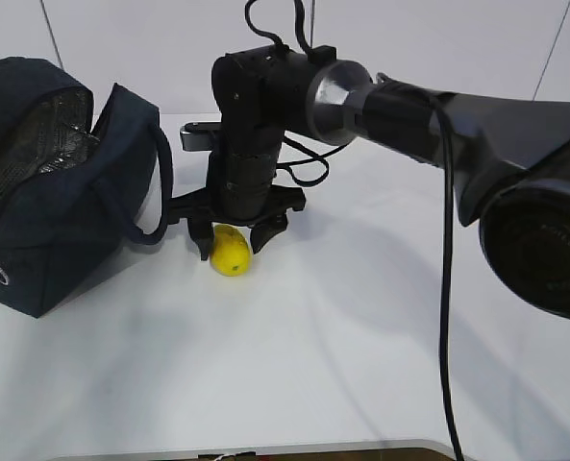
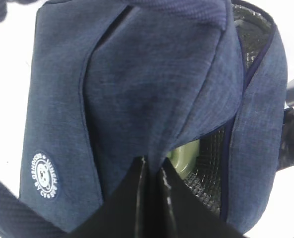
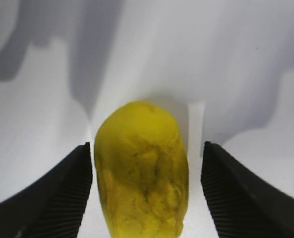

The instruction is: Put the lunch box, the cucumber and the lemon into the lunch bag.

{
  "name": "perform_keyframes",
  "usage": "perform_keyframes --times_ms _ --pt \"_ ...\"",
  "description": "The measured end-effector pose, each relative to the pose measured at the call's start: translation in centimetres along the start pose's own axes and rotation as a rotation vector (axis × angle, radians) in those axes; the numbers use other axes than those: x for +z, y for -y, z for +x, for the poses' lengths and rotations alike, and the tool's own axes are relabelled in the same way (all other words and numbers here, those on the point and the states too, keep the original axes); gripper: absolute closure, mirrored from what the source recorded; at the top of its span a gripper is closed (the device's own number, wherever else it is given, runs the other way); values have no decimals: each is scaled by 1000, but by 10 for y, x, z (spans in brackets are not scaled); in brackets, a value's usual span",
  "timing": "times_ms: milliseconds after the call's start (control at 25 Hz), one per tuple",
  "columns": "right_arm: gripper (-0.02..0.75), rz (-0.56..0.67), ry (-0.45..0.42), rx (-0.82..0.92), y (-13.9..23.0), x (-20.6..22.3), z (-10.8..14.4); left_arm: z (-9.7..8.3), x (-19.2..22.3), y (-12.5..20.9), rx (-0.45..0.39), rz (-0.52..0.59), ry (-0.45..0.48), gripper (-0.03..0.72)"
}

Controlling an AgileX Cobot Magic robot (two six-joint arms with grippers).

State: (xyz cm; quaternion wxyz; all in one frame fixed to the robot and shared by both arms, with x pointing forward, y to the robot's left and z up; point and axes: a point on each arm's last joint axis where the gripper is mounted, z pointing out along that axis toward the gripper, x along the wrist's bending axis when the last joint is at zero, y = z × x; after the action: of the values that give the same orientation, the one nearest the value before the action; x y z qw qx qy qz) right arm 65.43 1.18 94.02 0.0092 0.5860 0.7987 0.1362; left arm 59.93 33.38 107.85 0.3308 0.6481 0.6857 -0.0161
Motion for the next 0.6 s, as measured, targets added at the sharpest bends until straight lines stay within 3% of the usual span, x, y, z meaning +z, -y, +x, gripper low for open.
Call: perform_keyframes --times_ms 360,600 --pt "195 -6 0 -1 -1 0 0 0 0 0 1 1 -1 699" --pt "274 -6 0 1 -1 0 0 0 0 0 1 0 -2 699"
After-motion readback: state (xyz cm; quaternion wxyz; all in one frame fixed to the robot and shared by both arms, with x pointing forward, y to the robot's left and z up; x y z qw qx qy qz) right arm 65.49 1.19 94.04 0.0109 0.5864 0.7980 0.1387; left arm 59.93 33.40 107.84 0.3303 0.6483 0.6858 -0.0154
